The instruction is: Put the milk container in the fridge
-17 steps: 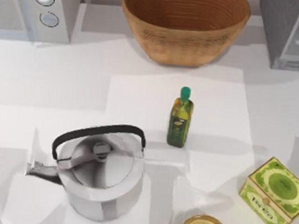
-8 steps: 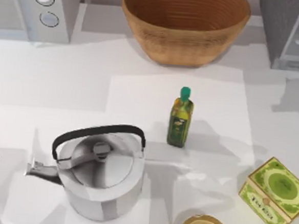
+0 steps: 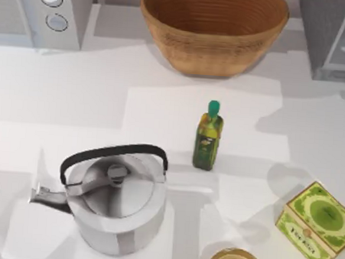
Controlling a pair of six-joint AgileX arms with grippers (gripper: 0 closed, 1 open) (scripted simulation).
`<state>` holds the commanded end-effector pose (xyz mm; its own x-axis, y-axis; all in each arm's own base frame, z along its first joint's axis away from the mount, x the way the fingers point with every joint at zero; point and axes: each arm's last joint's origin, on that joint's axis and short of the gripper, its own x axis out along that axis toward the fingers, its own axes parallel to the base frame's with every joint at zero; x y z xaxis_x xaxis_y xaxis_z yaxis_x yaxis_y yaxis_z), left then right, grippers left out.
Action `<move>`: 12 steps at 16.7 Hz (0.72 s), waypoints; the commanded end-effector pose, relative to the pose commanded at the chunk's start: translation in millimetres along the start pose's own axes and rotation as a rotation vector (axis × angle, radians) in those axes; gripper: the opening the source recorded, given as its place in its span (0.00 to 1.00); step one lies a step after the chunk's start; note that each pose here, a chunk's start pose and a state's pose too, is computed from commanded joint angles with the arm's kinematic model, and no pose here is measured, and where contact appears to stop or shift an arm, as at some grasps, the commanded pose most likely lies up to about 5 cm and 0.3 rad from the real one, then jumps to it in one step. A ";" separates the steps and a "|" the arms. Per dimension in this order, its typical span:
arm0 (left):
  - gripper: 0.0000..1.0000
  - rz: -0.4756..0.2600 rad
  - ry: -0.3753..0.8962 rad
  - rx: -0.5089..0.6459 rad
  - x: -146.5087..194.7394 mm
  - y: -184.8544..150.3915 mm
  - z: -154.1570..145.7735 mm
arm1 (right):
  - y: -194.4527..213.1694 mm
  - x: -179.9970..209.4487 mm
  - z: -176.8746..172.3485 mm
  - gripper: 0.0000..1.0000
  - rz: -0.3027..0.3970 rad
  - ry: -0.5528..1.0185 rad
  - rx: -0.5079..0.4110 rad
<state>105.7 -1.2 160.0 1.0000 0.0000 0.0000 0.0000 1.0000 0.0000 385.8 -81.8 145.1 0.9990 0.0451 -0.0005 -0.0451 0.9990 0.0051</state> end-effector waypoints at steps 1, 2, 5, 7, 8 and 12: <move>1.00 0.000 0.000 0.000 0.0 0.0 0.0 | -7.0 6.3 -10.7 0.00 -0.012 0.001 -0.001; 1.00 0.000 0.000 0.000 0.0 0.0 0.0 | -12.9 11.1 -19.7 0.00 -0.023 0.001 -0.001; 1.00 0.000 0.000 0.000 0.0 0.0 0.0 | -22.7 17.8 -34.3 0.00 -0.042 0.002 -0.002; 1.00 0.000 0.000 0.000 0.0 0.0 0.0 | -23.1 18.1 -34.8 0.00 -0.043 0.002 -0.003; 1.00 0.000 0.000 0.000 0.0 0.0 0.0 | -23.1 18.1 -34.8 0.00 -0.043 0.002 -0.003; 1.00 0.000 0.000 0.000 0.0 0.0 0.0 | -20.3 20.4 -36.2 0.00 -0.034 0.009 0.001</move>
<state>105.7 -1.2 160.0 1.0000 0.0000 0.0000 0.0000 1.0000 0.0000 407.1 -101.0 108.9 0.9999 0.0112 -0.0096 -0.0112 0.9999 0.0059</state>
